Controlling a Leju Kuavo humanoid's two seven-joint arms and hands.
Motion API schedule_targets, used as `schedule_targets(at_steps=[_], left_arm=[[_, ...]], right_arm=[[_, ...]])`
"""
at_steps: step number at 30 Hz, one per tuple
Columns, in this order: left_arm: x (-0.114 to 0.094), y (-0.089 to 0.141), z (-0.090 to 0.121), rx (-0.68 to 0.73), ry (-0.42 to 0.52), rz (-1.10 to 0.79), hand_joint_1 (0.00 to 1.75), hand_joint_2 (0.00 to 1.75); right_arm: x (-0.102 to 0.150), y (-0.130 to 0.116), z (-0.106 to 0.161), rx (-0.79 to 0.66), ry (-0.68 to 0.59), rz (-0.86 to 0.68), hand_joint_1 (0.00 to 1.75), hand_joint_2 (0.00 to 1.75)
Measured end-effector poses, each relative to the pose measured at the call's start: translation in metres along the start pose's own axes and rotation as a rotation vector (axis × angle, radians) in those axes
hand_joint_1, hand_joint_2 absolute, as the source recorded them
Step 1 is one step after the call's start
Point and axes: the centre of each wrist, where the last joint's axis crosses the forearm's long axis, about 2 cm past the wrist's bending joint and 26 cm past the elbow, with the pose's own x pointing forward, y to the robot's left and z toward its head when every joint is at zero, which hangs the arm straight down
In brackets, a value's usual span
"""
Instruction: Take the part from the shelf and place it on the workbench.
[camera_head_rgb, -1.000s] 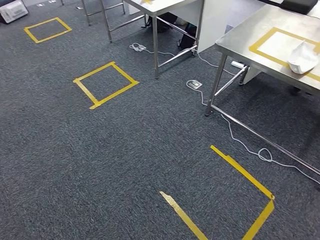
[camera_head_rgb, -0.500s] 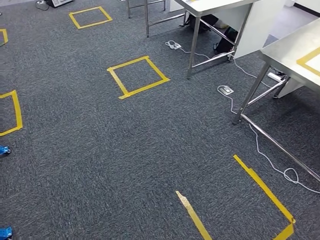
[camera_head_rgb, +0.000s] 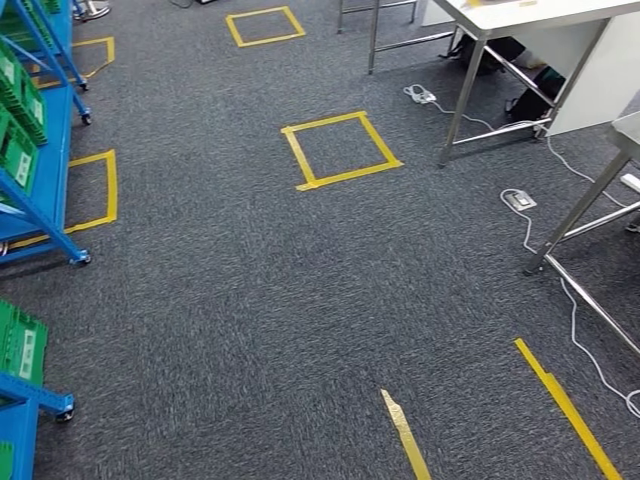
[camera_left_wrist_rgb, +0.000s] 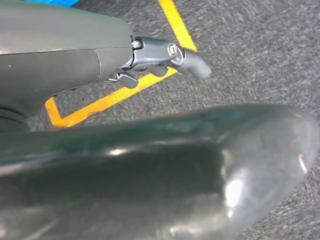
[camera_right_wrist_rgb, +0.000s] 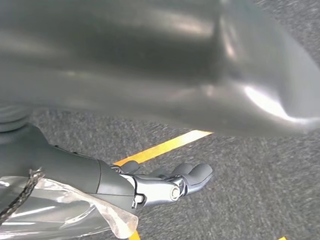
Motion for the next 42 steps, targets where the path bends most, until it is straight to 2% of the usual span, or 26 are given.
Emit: schedule_targets(at_steps=[6, 22, 42], left_arm=[[-0.001, -0.001, 0.001, -0.009, -0.013, 0.017, 0.00, 0.00], [-0.002, -0.002, 0.006, -0.003, 0.007, 0.047, 0.00, 0.00], [0.015, -0.007, 0.023, -0.031, -0.004, 0.037, 0.00, 0.00]], right_arm=[[-0.013, 0.002, -0.002, -0.001, 0.072, -0.009, 0.00, 0.00], [-0.023, 0.007, -0.013, 0.019, 0.137, 0.001, 0.00, 0.00], [-0.029, 0.002, -0.018, 0.006, 0.159, -0.012, 0.00, 0.00]])
